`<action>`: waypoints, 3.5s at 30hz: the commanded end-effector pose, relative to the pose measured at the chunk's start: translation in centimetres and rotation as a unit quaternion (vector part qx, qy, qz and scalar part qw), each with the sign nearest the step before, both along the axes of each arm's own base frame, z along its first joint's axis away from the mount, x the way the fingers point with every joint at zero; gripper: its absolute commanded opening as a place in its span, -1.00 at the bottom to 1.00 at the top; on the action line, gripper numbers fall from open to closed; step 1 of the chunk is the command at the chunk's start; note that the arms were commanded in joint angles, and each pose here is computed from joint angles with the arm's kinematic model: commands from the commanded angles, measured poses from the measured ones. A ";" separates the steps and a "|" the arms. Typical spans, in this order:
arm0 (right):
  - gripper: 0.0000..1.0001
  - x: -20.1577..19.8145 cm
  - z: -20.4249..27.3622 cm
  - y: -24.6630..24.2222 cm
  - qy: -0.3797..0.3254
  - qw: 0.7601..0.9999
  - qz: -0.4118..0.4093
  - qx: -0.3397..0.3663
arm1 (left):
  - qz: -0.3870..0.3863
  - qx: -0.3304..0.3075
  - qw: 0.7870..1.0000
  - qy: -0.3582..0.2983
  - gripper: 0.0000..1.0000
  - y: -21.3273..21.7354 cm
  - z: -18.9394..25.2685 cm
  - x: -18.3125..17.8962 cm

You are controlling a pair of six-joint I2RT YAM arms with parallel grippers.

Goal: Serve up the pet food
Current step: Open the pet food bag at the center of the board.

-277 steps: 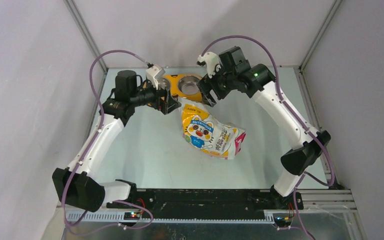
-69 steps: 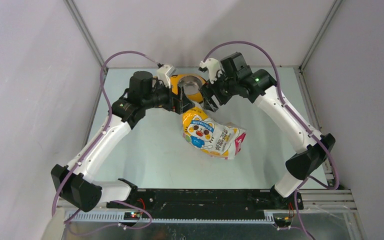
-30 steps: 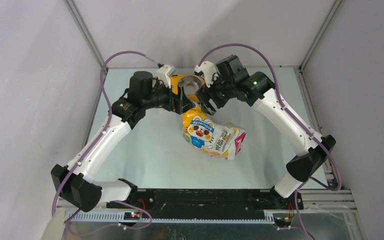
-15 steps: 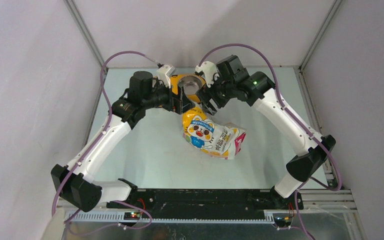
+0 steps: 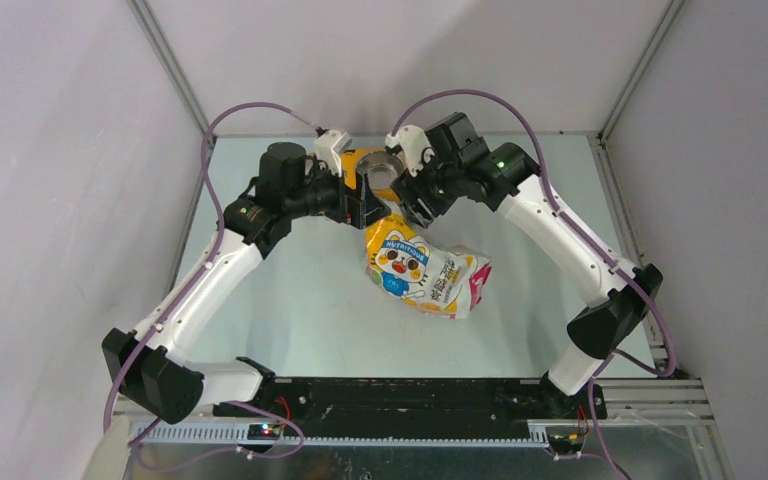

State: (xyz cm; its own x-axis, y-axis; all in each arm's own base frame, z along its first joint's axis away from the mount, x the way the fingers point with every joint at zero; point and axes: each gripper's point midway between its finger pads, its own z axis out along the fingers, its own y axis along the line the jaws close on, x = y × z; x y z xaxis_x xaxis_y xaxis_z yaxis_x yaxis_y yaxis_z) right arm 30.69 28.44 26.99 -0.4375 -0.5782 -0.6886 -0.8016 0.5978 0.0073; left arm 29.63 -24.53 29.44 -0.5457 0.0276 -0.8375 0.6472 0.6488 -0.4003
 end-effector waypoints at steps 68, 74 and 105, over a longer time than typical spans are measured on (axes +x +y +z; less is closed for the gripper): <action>-0.04 2.1 3.4 -0.7 0.001 0.999 -0.027 0.018 | -0.023 0.006 0.998 -0.052 0.99 -1.6 3.6 -1.1; 0.22 0.9 3.9 -1.2 0.000 1.000 -0.013 0.025 | -0.024 0.004 0.997 -0.068 0.99 -1.2 4.5 -1.6; 0.36 -0.3 1.9 -0.2 0.010 1.000 -0.002 0.021 | -0.035 0.000 0.996 -0.086 1.00 -1.0 4.3 -2.4</action>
State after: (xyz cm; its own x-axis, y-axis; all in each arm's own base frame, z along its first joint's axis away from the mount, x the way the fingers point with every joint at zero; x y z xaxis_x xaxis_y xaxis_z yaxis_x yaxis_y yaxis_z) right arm 29.76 27.88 29.00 -0.4566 -0.5576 -0.6932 -0.8068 0.5880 0.0584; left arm 27.63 -25.09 32.43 -0.4394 0.0740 -0.8952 0.7169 0.6294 -0.2999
